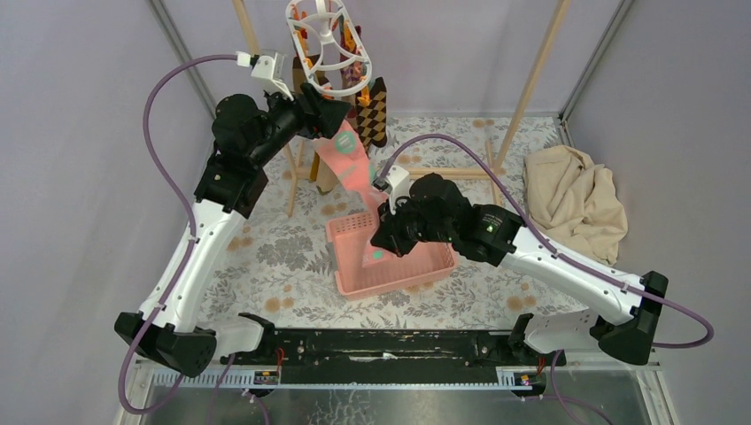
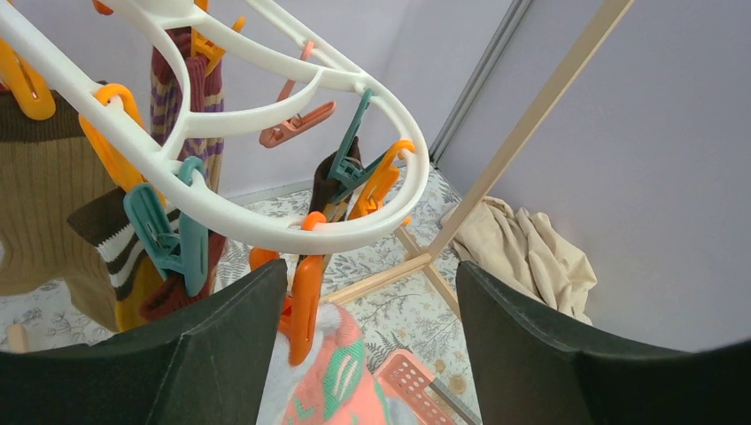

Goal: Remove the socks clipped to the hanger
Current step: Remove the sock from the hanger.

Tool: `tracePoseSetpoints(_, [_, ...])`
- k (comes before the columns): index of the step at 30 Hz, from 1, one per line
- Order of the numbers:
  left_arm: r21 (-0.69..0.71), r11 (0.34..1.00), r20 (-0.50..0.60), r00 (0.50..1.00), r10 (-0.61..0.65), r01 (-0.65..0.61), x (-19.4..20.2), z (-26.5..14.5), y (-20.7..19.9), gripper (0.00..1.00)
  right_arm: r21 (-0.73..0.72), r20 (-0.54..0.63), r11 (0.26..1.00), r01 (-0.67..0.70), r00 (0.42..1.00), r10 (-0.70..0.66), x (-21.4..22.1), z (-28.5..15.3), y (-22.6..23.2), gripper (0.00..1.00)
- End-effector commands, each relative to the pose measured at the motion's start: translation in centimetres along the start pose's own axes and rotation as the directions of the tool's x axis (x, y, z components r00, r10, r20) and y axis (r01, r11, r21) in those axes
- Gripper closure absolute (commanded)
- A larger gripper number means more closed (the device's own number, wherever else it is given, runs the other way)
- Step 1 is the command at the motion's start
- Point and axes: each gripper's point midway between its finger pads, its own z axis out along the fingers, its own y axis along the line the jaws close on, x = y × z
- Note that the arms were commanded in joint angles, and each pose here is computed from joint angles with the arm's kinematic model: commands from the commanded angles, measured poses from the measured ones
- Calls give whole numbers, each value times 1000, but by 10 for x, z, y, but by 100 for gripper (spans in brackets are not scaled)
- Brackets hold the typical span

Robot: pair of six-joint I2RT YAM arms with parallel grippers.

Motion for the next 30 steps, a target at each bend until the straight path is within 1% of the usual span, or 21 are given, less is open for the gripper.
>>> tracePoseSetpoints(1, [19, 999, -4, 999, 44, -44, -4, 0, -4, 26, -38, 69, 999, 32, 997, -29, -23, -18, 14, 100])
tracePoseSetpoints(5, [3, 998, -9, 998, 67, -67, -4, -3, -1, 27, -38, 74, 999, 35, 997, -32, -24, -22, 15, 100])
tracePoseSetpoints(10, [4, 996, -6, 996, 92, -92, -7, -14, -5, 16, -33, 76, 999, 41, 996, -38, -26, -28, 15, 100])
tracePoseSetpoints(16, [1, 992, -10, 992, 123, -123, -10, -21, -6, 14, -37, 76, 998, 44, 996, -41, -28, -33, 17, 100])
tracePoseSetpoints(18, [3, 992, -14, 992, 125, -125, -8, -19, -5, 15, -41, 76, 998, 45, 996, -42, -28, -34, 18, 100])
tracePoseSetpoints(24, [22, 992, -24, 992, 126, -125, -3, -7, -1, 22, -44, 72, 998, 42, 997, -39, -27, -36, 19, 100])
tracePoseSetpoints(30, [56, 992, -22, 993, 117, -116, -2, 3, -1, 27, -48, 76, 998, 46, 996, -42, -29, -39, 20, 100])
